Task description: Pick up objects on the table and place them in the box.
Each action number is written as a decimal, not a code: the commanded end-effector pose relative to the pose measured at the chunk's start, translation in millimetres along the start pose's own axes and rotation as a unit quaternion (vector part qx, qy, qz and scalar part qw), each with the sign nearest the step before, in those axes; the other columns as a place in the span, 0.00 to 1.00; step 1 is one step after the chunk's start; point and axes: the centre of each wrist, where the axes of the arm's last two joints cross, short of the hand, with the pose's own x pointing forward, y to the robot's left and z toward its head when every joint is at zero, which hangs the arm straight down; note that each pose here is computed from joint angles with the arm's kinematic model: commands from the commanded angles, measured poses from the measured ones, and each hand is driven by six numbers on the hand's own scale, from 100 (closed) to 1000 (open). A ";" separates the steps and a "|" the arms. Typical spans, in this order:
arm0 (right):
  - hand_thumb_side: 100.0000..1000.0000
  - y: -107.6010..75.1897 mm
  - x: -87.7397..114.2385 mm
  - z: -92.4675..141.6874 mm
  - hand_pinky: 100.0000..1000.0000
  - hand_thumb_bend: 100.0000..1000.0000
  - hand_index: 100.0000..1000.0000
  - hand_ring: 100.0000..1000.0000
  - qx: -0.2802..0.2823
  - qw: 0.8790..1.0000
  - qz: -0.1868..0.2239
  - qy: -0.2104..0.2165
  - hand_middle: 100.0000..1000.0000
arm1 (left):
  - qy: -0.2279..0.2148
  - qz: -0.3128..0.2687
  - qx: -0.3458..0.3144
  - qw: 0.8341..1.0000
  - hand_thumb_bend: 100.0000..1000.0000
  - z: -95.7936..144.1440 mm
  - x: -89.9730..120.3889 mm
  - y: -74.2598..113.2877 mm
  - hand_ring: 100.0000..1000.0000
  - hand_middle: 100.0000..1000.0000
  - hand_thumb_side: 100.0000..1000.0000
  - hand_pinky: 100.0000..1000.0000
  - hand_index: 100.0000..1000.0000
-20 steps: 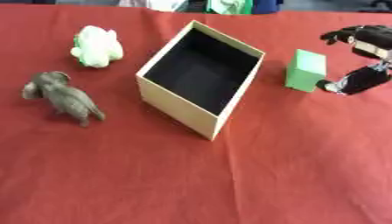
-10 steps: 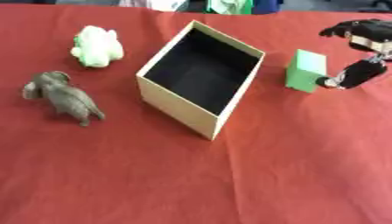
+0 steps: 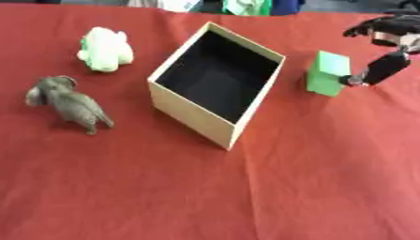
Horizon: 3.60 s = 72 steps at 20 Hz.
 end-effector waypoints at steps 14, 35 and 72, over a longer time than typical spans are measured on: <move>0.45 -11.5 -9.4 -5.2 0.89 0.26 1.00 0.99 0.045 0.998 -0.033 -0.041 0.89 | -0.004 -0.003 -0.009 1.000 0.00 -2.0 3.8 0.3 0.54 0.50 0.78 0.58 0.70; 0.29 -3.6 0.1 -17.6 0.78 0.10 0.86 0.76 0.001 0.998 -0.062 -0.024 0.36 | 0.001 0.004 -0.013 1.000 0.00 -2.3 3.7 -2.2 0.54 0.50 0.78 0.58 0.70; 0.19 -97.0 135.4 15.0 0.76 0.00 0.88 0.70 -0.119 0.960 -0.086 -0.237 0.33 | 0.003 0.014 -0.021 1.000 0.00 -3.0 3.8 -4.2 0.54 0.50 0.78 0.58 0.70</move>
